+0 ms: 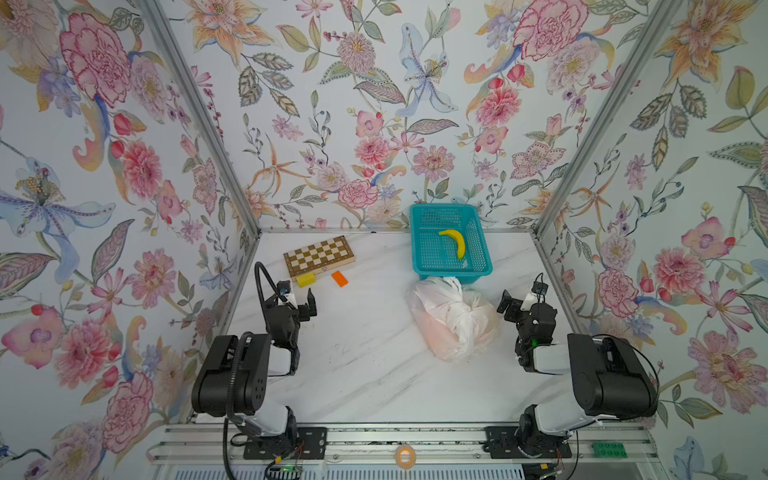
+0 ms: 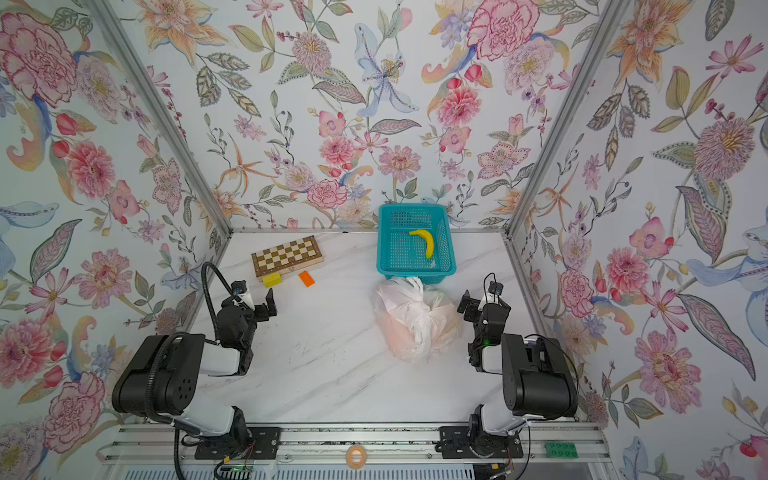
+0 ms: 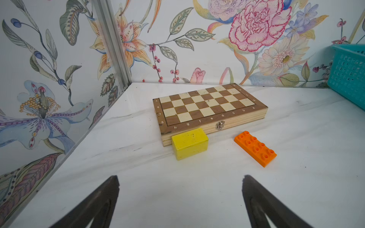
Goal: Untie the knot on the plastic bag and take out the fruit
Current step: 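Raise both arms and move both grippers toward the knotted white bag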
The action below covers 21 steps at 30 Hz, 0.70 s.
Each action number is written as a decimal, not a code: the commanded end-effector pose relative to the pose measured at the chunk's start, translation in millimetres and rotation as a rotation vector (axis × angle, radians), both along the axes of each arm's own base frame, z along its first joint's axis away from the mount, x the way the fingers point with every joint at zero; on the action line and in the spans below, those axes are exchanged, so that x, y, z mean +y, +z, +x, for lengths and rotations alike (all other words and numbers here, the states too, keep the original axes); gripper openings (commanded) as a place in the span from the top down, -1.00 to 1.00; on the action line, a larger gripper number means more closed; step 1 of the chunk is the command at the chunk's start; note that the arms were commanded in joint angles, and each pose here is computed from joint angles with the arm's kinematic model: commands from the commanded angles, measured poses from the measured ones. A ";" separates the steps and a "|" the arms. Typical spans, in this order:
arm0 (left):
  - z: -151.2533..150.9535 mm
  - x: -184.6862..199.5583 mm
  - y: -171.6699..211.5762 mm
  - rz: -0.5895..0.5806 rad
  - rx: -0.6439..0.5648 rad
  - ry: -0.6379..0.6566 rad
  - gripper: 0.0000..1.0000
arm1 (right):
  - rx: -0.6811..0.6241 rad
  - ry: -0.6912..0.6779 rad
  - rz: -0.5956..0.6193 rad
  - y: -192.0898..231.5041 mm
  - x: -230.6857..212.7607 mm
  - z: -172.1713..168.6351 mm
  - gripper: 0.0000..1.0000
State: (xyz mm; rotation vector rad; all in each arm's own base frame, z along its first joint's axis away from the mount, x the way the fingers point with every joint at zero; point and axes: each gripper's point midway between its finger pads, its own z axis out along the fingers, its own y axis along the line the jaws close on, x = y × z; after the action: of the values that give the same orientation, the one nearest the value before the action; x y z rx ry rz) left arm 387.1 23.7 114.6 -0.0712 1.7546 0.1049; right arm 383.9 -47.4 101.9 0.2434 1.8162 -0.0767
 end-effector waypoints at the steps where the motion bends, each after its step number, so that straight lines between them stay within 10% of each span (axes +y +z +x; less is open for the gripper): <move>1: -1.6 2.4 1.8 0.006 -0.015 0.016 -0.98 | -0.010 0.007 -0.011 3.0 1.5 1.3 -0.98; 21: -1.2 2.8 1.9 0.007 -0.014 0.017 -0.98 | -0.010 0.009 -0.005 3.2 0.6 2.2 -0.98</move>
State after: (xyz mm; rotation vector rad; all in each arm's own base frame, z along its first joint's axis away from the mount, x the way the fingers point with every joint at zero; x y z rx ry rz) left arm 387.1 23.7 114.5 -0.0712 1.7550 0.1049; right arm 383.9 -47.3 101.8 0.2429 1.8167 -0.0760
